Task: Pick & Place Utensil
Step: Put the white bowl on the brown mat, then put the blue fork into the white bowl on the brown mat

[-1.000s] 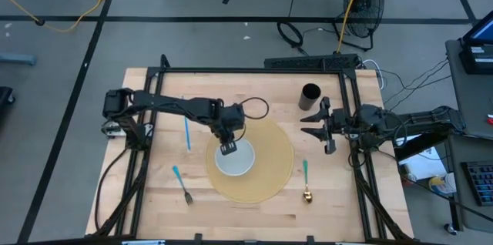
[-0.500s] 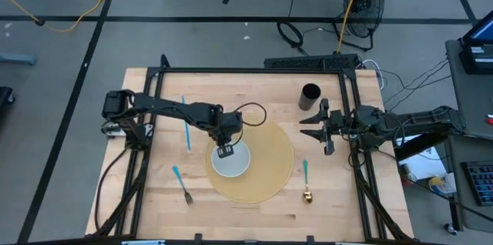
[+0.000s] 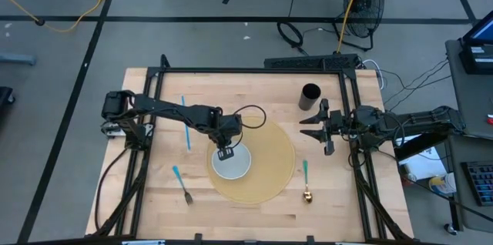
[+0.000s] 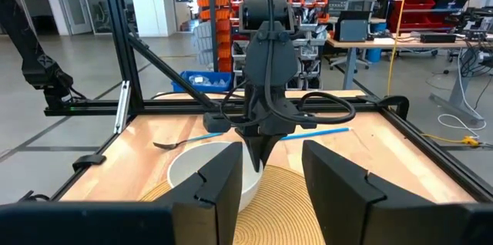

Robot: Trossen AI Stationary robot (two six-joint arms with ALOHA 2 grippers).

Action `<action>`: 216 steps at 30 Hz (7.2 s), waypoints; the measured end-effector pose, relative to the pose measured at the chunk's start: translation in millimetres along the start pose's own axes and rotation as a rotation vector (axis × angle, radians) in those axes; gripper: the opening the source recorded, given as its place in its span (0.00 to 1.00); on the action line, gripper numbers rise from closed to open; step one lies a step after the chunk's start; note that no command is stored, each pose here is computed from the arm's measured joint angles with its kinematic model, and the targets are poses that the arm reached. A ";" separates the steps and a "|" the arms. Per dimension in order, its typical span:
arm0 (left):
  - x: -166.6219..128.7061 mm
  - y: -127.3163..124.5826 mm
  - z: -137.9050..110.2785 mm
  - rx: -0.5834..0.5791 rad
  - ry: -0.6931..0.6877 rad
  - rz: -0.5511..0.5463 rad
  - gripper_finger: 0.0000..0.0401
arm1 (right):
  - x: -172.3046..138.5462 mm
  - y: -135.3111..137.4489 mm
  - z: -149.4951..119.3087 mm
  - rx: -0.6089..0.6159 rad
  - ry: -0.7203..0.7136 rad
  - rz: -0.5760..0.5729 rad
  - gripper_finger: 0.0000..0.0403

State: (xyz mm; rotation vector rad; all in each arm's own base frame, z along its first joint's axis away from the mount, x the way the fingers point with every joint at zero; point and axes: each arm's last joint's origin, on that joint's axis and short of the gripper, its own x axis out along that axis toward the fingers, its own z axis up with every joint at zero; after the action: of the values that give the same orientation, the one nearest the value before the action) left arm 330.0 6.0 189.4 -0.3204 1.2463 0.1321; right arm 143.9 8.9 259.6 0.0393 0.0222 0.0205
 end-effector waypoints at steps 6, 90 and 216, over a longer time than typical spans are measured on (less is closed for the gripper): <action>0.1 0.1 0.3 0.003 -0.007 0.012 0.20 | 0.0 0.0 -0.1 0.000 0.001 0.000 0.32; 5.4 -108.9 -179.3 -1.386 0.066 0.302 0.46 | -0.1 1.6 -2.2 -0.028 0.022 0.055 0.32; -31.5 -127.0 -144.3 -1.020 -0.634 0.516 0.00 | 0.0 1.5 0.8 -0.054 -0.010 0.052 0.32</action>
State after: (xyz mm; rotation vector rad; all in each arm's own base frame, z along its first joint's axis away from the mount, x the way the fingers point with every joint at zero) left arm 223.5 -156.7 199.8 -0.7509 0.5136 1.2379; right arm 143.9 10.4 260.4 -0.0140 0.0104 0.0733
